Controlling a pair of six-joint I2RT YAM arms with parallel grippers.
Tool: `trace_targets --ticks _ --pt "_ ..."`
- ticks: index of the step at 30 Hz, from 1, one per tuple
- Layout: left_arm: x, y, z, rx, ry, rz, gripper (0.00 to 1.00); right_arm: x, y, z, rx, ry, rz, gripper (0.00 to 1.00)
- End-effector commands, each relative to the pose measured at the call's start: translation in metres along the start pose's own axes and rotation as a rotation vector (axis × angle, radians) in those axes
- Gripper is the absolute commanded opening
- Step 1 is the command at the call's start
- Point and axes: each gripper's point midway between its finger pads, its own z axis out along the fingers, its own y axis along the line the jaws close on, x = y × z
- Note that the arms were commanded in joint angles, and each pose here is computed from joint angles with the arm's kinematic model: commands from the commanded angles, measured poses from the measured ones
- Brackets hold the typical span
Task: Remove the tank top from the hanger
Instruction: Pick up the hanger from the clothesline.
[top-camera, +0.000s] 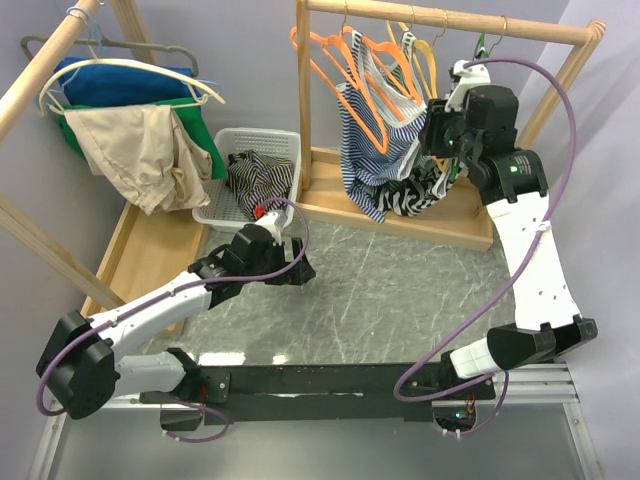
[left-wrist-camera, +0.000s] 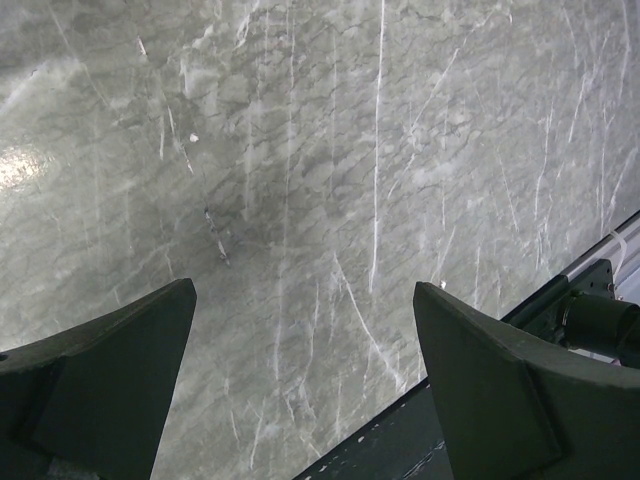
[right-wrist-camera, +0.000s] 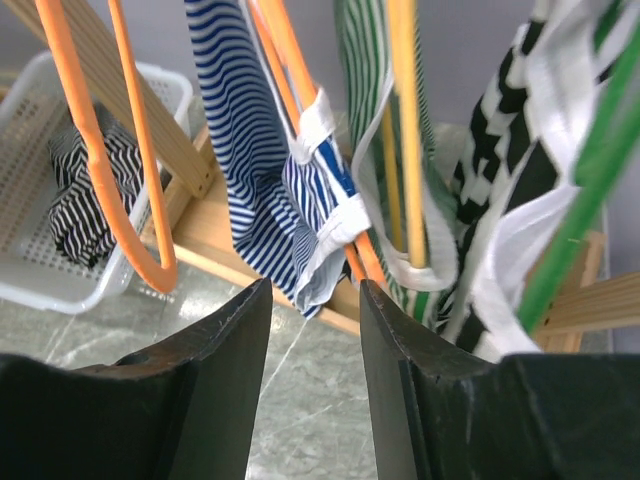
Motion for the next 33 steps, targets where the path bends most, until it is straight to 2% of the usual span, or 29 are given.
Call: trace_targets --ticks 1,9,19,25,26,31,33 --pt "-0.006 -0.012 0.0 0.051 -0.021 0.006 0.96 -0.031 -0.012 -0.019 0.043 -0.089 -0.008 0.48" --pt "-0.006 -0.011 0.0 0.044 -0.023 0.01 0.96 -0.025 -0.018 -0.007 0.047 -0.082 0.001 0.48" --pt "0.001 -0.007 0.005 0.042 -0.002 0.006 0.96 -0.008 -0.013 0.001 -0.002 -0.029 0.006 0.41" --pt "0.002 -0.006 0.005 0.035 -0.001 0.011 0.96 -0.003 -0.012 0.003 -0.008 -0.014 0.008 0.33" --pt "0.001 -0.006 0.005 0.035 -0.001 0.013 0.96 -0.002 -0.011 0.004 -0.01 -0.013 0.008 0.28" --pt "0.003 -0.004 0.006 0.03 0.006 0.018 0.96 0.001 -0.008 0.004 -0.028 -0.003 0.007 0.25" --pt "0.004 -0.004 0.007 0.03 0.009 0.018 0.96 0.002 -0.008 0.003 -0.032 -0.004 0.007 0.16"
